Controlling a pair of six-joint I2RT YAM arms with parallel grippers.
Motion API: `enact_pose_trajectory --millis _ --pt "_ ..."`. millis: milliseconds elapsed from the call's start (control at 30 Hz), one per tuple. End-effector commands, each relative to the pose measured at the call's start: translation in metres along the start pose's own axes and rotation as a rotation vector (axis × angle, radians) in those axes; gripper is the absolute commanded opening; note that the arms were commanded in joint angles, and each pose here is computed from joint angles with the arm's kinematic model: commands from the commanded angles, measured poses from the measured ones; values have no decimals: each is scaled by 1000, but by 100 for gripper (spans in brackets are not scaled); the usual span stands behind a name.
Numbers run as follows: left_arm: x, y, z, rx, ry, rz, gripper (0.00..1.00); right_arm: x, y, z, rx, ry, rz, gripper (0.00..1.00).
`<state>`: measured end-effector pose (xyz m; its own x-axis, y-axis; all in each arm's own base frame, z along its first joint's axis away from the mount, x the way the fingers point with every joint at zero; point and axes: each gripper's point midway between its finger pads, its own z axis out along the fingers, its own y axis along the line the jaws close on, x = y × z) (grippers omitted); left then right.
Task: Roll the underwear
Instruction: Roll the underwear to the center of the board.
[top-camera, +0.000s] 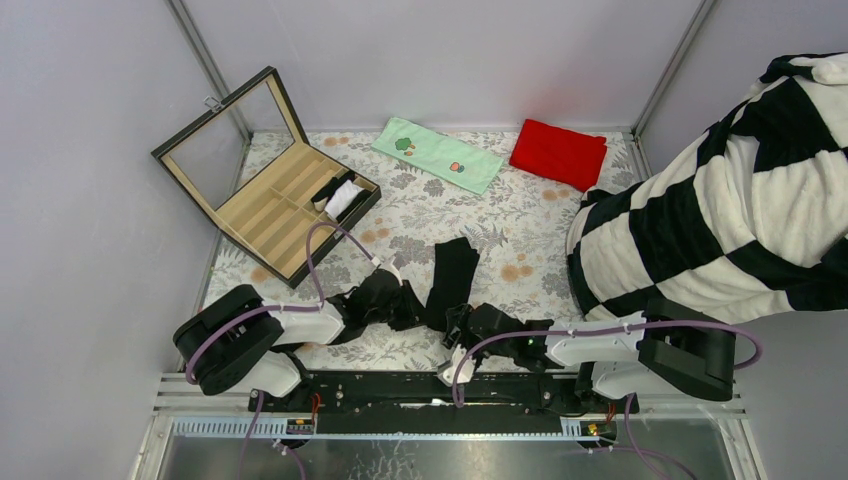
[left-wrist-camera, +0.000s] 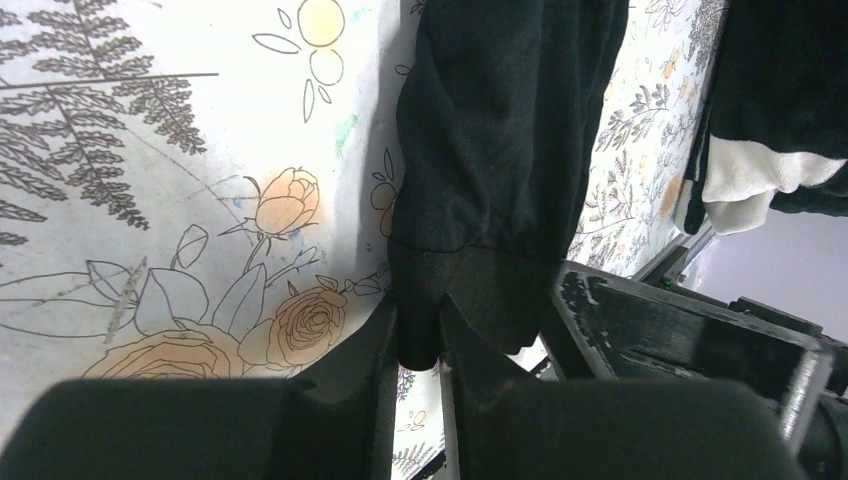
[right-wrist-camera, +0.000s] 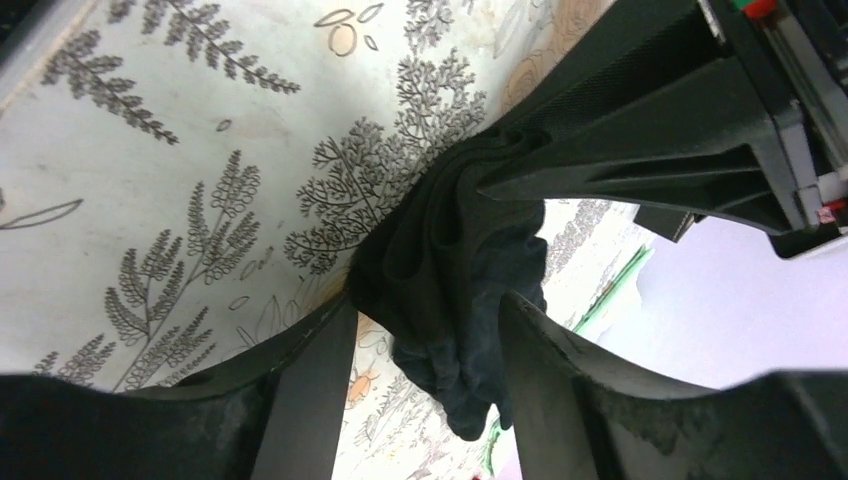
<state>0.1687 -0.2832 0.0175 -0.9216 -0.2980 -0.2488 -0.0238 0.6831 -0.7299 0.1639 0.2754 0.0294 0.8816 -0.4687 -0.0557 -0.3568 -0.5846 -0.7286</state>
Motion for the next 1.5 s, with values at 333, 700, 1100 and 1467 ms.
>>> enact_pose_trajectory --millis 333,700,1100,1467 --pt "3 16 -12 -42 -10 -20 24 -9 -11 -2 135 -51 176 2" --pt "-58 -15 -63 -59 -250 44 67 -29 -33 -15 253 -200 558 0" --pt "-57 -32 -15 -62 -73 242 58 -34 -31 -20 329 -276 912 0" --pt "-40 -19 10 -90 88 362 43 -28 -33 -24 390 -278 1137 1"
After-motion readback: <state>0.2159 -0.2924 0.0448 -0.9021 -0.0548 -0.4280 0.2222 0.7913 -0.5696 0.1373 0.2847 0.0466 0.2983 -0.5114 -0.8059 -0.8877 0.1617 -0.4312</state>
